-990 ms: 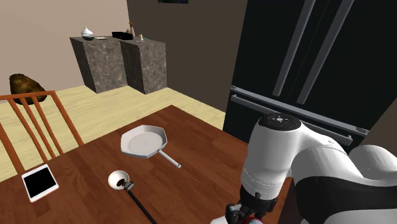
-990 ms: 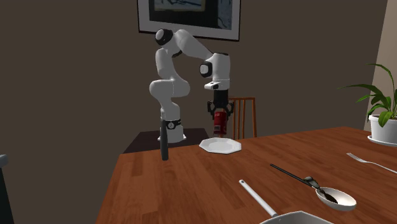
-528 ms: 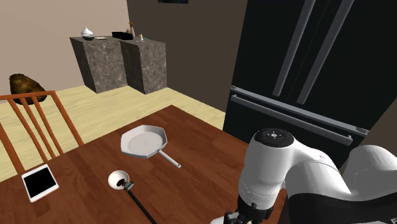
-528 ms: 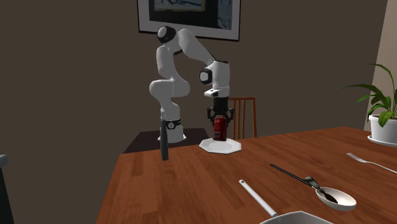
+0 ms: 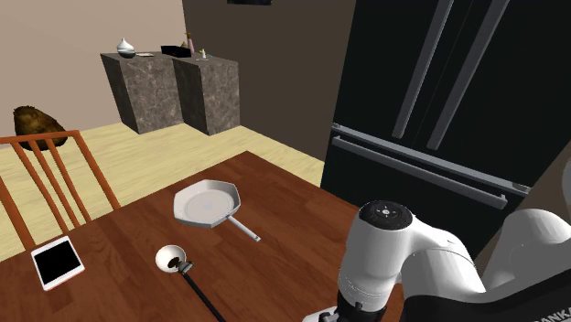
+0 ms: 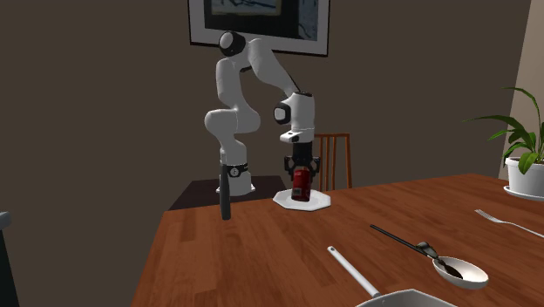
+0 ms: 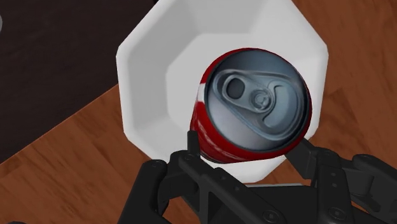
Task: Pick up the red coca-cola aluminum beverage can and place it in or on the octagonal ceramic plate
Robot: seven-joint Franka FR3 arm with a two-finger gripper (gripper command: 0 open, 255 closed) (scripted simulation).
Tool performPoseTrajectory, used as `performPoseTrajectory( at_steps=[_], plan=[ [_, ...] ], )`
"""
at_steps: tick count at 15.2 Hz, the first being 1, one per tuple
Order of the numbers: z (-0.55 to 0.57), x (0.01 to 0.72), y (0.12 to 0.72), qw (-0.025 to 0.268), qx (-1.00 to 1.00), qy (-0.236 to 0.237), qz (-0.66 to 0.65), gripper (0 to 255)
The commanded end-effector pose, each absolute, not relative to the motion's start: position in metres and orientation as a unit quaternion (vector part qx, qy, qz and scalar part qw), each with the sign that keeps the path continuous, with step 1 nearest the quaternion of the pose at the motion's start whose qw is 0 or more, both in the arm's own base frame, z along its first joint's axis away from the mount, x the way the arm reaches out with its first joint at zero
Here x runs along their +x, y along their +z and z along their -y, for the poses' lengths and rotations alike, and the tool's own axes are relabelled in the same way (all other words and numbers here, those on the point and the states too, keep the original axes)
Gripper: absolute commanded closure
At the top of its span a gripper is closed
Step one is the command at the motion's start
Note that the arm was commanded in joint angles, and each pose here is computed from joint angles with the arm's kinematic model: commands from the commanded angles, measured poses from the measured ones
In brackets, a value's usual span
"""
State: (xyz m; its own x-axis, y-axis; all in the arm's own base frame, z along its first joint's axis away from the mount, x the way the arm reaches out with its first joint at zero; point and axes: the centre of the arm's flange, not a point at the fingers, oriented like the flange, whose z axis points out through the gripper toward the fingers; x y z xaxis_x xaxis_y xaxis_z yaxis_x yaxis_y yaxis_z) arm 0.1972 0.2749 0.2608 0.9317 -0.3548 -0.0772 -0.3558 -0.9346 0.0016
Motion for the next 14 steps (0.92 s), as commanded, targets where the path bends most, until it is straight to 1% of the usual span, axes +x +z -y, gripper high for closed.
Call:
performPoseTrajectory(
  at_steps=[1, 6, 7, 12, 14],
  plan=[
    [-0.274, 0.196, 0.258, 0.005, -0.983, 0.039, -0.181, 255],
    [-0.274, 0.196, 0.258, 0.005, -0.983, 0.039, -0.181, 255],
    [-0.274, 0.196, 0.258, 0.005, -0.983, 0.039, -0.181, 0],
    [-0.274, 0.196, 0.258, 0.005, -0.983, 0.039, -0.181, 0],
    [-0.274, 0.198, 0.284, 0.005, -0.983, 0.039, -0.181, 0]
  ],
)
